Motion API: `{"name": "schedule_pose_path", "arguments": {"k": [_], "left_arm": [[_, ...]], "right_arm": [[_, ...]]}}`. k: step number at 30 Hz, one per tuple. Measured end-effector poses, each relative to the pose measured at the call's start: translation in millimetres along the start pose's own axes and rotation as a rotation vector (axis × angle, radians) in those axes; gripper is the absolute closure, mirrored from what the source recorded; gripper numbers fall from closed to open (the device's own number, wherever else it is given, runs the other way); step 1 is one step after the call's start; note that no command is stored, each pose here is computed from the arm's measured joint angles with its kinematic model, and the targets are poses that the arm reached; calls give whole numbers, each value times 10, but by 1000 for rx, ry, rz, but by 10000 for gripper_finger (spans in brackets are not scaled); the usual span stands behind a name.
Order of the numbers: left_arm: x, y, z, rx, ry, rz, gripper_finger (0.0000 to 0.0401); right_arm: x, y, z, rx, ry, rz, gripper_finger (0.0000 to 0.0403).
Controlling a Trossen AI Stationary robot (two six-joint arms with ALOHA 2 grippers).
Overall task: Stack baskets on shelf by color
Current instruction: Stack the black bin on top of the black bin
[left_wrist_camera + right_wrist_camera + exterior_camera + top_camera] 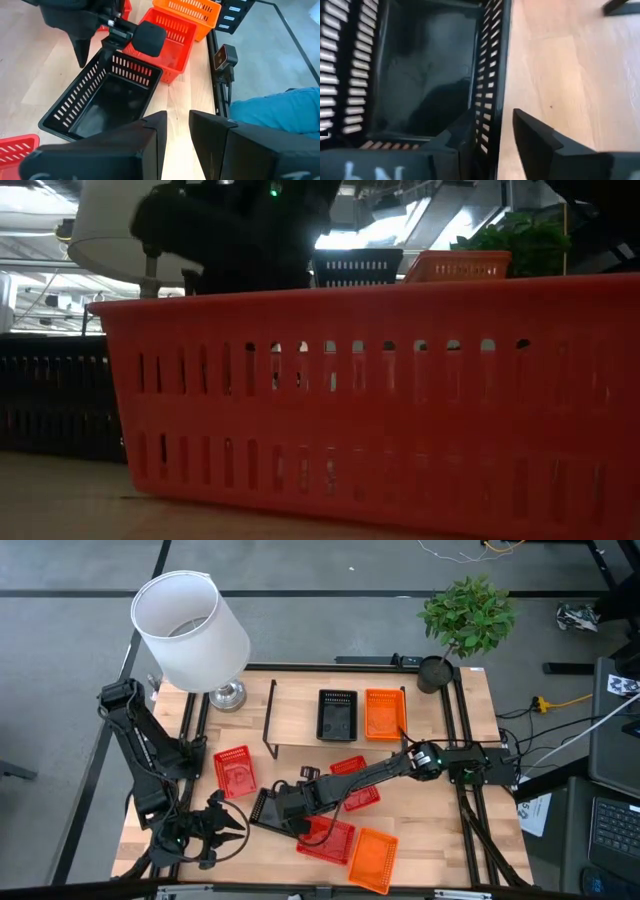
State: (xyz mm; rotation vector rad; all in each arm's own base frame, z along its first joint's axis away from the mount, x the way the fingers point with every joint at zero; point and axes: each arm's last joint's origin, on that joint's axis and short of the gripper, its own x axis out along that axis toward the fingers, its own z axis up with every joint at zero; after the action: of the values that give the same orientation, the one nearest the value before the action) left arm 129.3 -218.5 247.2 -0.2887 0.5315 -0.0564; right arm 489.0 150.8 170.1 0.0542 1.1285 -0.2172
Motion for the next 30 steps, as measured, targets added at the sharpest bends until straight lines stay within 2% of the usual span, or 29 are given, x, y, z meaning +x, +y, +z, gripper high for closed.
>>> {"name": "schedule_pose_path", "arguments": {"k": [3, 8, 13, 16, 23, 30], "left_arm": [[0, 0, 0, 0, 0, 0, 327], [0, 0, 0, 0, 0, 0, 327], [0, 0, 0, 1, 0, 0, 327], [0, 0, 0, 1, 0, 0, 327], [2, 0, 1, -1, 3, -2, 327], [3, -1, -2, 32, 9, -6, 327]], "right_arm": [[-3, -1, 0, 63, 1, 1, 309], [-3, -6, 4, 155, 10, 17, 388], [-19, -13, 25, 234, -11, 9, 395], [-138, -17, 88, 259, -15, 17, 396], [-731, -75, 223, 277, -85, 45, 397], [-1497, -316, 182, 437, -176, -46, 397]]}}
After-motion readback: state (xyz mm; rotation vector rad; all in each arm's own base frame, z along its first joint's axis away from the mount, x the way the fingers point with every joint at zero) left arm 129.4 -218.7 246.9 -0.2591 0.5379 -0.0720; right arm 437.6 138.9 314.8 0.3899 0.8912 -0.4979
